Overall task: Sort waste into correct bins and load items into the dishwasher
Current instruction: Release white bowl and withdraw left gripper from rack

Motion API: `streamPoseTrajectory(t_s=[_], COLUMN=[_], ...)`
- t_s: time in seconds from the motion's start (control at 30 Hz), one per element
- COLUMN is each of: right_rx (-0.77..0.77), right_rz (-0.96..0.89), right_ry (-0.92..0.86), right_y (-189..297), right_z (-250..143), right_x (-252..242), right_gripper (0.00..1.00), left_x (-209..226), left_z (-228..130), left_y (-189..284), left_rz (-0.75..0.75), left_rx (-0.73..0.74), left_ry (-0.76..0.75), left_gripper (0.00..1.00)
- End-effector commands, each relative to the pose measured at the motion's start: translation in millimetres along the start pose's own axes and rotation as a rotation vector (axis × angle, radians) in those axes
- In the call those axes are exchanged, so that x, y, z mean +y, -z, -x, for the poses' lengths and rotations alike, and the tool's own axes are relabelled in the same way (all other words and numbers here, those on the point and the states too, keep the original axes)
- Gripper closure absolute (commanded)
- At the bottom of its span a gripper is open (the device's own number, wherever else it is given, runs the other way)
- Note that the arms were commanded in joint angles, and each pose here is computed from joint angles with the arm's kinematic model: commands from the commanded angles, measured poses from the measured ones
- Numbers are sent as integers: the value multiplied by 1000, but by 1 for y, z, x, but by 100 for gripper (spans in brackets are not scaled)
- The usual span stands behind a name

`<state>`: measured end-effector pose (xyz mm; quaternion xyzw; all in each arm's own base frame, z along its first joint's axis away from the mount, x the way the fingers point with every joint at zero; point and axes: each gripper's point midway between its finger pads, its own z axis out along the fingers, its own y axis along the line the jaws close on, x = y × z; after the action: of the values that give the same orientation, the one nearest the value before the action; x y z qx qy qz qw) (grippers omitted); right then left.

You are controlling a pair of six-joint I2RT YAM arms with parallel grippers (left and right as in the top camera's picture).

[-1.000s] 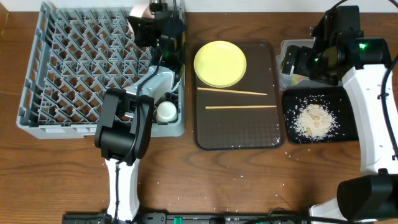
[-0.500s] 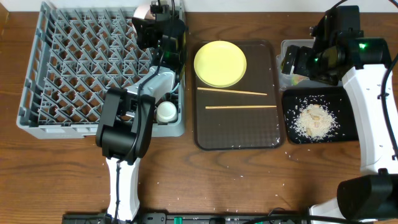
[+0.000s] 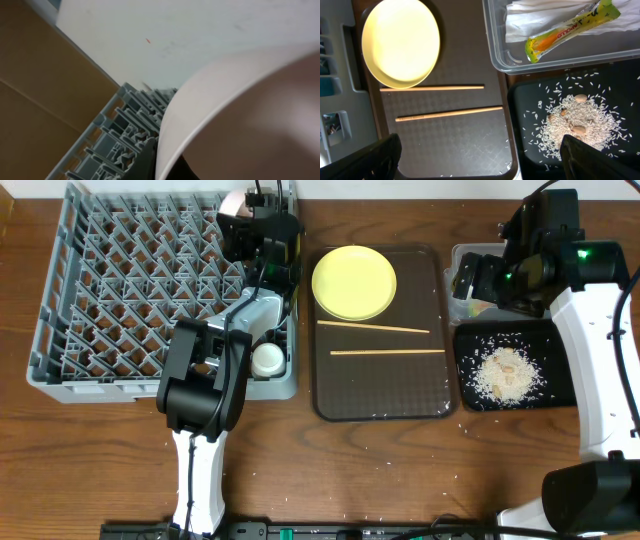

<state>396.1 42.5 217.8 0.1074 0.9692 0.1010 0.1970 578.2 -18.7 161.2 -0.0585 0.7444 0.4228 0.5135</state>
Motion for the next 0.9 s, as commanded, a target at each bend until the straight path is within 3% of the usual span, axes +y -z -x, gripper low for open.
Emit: streamPoseTrajectory(t_s=[0.0, 0.2, 0.37, 0.63, 0.87], right_rx=[-1, -1, -1, -1, -1], right_rz=[-2, -2, -2, -2, -2], right_ry=[18, 18, 18, 18, 18], right_y=[0, 0, 0, 0, 0], right_z=[0, 0, 0, 0, 0], right_x=[3, 3, 3, 3, 3], right_gripper=[1, 1, 1, 1, 1], left_x=[-14, -31, -37, -38, -57], left_z=[-3, -10, -9, 0, 12], left_y=[6, 22, 35, 42, 54], left_rz=[-36, -81, -86, -108, -313], left_rx=[9, 30, 29, 12, -19], left_ry=[-22, -109, -136, -126, -160], left_gripper=[90, 75, 69, 35, 24])
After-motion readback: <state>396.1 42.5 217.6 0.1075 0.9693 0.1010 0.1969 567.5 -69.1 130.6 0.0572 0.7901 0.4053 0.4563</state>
